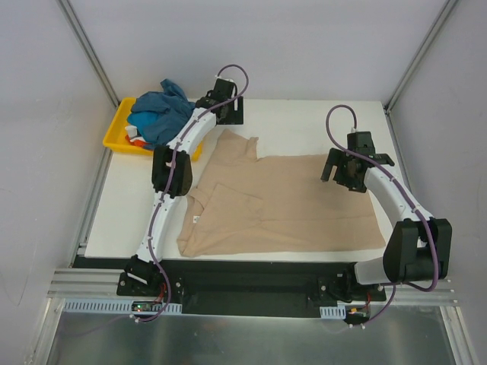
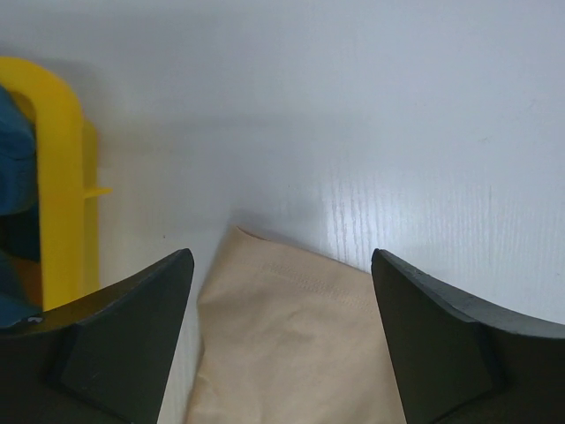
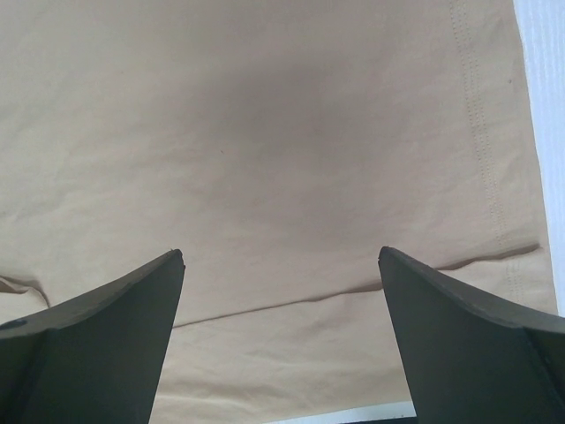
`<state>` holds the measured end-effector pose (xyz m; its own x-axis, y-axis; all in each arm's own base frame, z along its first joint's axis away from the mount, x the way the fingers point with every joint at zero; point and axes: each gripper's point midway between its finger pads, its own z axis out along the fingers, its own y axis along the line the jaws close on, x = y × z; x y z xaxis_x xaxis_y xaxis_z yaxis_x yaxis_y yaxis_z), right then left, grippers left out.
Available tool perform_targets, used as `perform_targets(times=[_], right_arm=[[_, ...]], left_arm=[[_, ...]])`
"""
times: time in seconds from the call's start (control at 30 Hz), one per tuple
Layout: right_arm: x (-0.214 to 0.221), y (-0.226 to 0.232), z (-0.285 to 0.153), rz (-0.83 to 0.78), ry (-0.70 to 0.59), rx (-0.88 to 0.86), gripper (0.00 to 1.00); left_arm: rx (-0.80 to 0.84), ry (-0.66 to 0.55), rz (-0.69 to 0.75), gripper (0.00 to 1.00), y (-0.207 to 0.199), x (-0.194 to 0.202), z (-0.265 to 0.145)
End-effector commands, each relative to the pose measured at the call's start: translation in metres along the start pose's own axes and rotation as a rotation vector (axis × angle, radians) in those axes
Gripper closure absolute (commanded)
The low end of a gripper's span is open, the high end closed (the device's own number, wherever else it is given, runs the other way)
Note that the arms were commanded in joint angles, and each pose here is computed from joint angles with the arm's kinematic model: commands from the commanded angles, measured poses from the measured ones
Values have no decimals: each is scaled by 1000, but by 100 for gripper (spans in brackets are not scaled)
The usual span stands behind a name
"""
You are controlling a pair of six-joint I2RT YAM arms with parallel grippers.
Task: Fold and stack the t-shirts
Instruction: Fold the flattened tshirt in 1/3 of the way, then grap the side of the flattened tshirt furthest away from the robot with both arms
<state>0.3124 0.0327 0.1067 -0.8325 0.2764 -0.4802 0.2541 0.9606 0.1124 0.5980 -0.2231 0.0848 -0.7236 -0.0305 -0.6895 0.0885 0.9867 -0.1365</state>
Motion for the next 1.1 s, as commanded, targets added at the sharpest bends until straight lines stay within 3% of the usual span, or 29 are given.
perform_targets(times=[0.0,0.17,0.37,0.43,0.77,0.93,1.03,1.07], right_arm=[[1,-4,-2,-19,-3,6,3],[2,-3,-1,-19,7,2,3],[5,-5,2,-20,17,9,3],[5,-5,2,-20,17,10,3],[4,-9,-3,-26,5,24,3],[4,-11,-7,-25,-2,28,3],[4,-11,-10,-25,-11,25,3],[5,-12,-9,-29,-8,26,3]], left_arm=[[9,28,-16,20,6,14,22],[-27,30,-54,26,15,17,23],[27,100,-158,43,18,31,26],[52,117,-189,45,13,35,28],[18,120,-163,55,8,39,26],[5,180,-139,59,5,58,22],[2,214,-124,74,6,71,24],[6,215,-124,93,6,71,24]])
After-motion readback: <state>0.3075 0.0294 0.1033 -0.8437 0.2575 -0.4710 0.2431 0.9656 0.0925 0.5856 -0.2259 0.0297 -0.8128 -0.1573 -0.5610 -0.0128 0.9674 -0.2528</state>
